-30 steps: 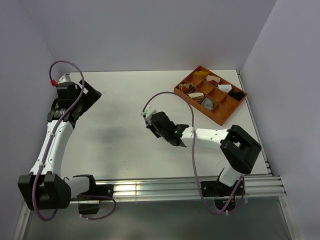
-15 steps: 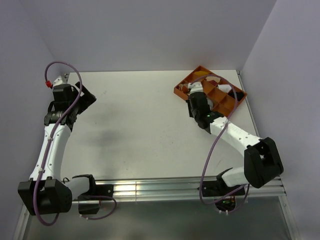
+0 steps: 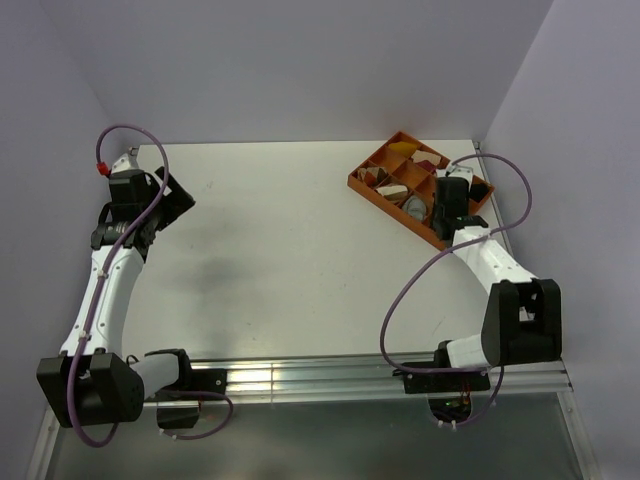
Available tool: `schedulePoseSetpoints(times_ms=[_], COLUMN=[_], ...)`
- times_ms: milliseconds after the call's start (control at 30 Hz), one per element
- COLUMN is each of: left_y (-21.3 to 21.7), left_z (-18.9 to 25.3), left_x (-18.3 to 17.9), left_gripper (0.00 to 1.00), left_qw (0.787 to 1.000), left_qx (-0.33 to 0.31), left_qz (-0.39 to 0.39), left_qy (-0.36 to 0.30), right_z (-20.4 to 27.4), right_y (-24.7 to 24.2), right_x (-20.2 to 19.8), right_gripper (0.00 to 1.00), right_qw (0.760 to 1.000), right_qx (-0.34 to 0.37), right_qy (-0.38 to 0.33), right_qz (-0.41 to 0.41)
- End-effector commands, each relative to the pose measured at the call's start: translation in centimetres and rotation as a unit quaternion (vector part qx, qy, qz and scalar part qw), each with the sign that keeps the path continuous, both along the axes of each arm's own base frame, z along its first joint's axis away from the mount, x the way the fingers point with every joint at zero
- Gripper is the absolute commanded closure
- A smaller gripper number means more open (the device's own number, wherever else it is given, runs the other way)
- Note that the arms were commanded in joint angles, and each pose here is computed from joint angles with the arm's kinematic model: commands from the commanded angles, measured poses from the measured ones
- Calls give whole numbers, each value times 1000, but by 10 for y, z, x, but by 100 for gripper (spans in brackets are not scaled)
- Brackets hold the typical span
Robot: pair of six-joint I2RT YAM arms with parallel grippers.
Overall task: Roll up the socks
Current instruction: Place the sock in the storage box.
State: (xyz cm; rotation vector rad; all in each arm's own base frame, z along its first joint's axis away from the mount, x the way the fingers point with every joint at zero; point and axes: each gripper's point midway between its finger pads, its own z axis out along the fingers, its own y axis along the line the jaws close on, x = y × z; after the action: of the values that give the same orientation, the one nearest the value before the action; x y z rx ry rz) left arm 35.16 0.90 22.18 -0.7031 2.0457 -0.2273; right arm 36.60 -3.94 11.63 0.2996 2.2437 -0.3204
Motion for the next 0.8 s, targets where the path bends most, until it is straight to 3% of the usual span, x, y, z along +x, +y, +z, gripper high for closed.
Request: schedulePoseSetpoints(times_ms=[0, 533, 767], left_y=[-3, -3, -5], left_z=[7, 16, 16], left_x=[0, -4, -5], left_gripper=[1, 1, 0], left_qw=[1000, 999, 999], left_qx=[5, 20, 29], left_qz=[-15, -14, -13], left_qy=[-13, -24, -23], right_z=[3, -43, -63], right_y=[-8, -13, 2], right_x=[6, 9, 10], right_gripper=[100, 100, 100], right_qw=[1000, 993, 987], right_qx=[-13, -68, -31], right_qy=[-7, 67, 96], right_qz=[-5, 76, 122])
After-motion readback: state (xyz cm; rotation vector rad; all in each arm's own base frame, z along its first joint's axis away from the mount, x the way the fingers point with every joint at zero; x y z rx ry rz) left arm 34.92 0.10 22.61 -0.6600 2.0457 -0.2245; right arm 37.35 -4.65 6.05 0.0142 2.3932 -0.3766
